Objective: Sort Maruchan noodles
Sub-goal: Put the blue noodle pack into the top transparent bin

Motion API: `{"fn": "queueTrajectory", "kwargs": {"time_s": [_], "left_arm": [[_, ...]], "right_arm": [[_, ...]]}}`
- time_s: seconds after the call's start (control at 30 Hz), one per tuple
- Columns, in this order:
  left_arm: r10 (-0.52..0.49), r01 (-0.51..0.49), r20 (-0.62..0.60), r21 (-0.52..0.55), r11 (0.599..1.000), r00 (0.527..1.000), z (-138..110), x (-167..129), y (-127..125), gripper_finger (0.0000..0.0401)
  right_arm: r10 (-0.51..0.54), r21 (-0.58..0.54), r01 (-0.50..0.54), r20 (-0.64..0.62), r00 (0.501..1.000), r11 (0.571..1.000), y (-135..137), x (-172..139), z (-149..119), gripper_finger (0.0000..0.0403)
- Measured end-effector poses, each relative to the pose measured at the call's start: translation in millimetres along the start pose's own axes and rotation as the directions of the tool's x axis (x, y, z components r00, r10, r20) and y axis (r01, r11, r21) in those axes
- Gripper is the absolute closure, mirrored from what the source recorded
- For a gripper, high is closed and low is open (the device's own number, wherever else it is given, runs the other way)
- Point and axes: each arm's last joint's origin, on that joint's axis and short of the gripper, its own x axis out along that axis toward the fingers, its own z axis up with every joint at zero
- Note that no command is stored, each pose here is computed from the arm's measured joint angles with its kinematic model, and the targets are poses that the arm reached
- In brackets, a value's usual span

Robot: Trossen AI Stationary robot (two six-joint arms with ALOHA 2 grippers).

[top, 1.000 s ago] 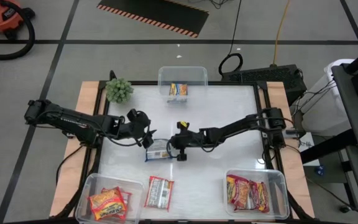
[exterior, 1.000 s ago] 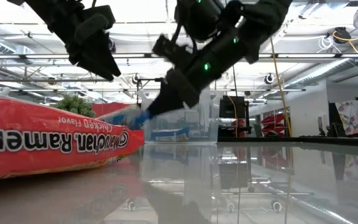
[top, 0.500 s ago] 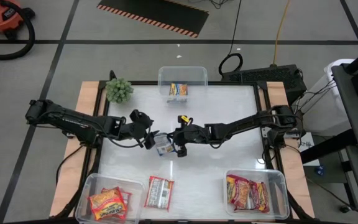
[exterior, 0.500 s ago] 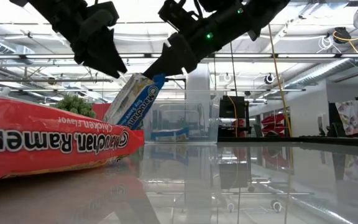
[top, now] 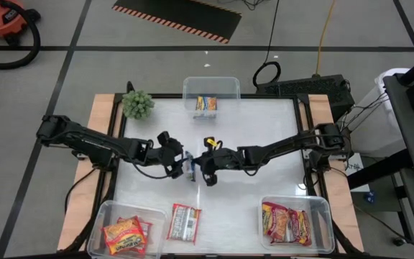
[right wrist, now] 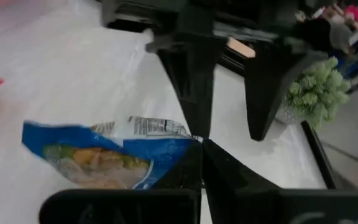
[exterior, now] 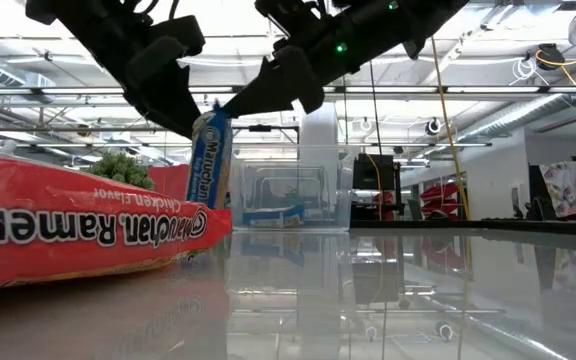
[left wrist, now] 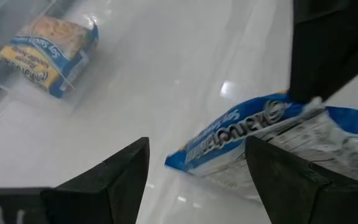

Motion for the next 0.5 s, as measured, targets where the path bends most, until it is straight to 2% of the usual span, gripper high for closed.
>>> {"fn": "queueTrajectory", "kwargs": {"time_s": [0.3,0.5], "left_arm": [[-0.147,0.149,-0.037,0.055,0.987,0.988,-2,-4,-8,0.0132],[-0.161,0.164,-0.047,0.088,0.982,0.986,-4,-6,-12,0.0132]], "right_arm": [[0.013,-0.057,-0.013,-0.004,1.000,0.998,4,-1,1,0.0403],[0.016,-0.069,-0.017,-0.017,1.000,0.997,4,-1,-1,0.0403]]}}
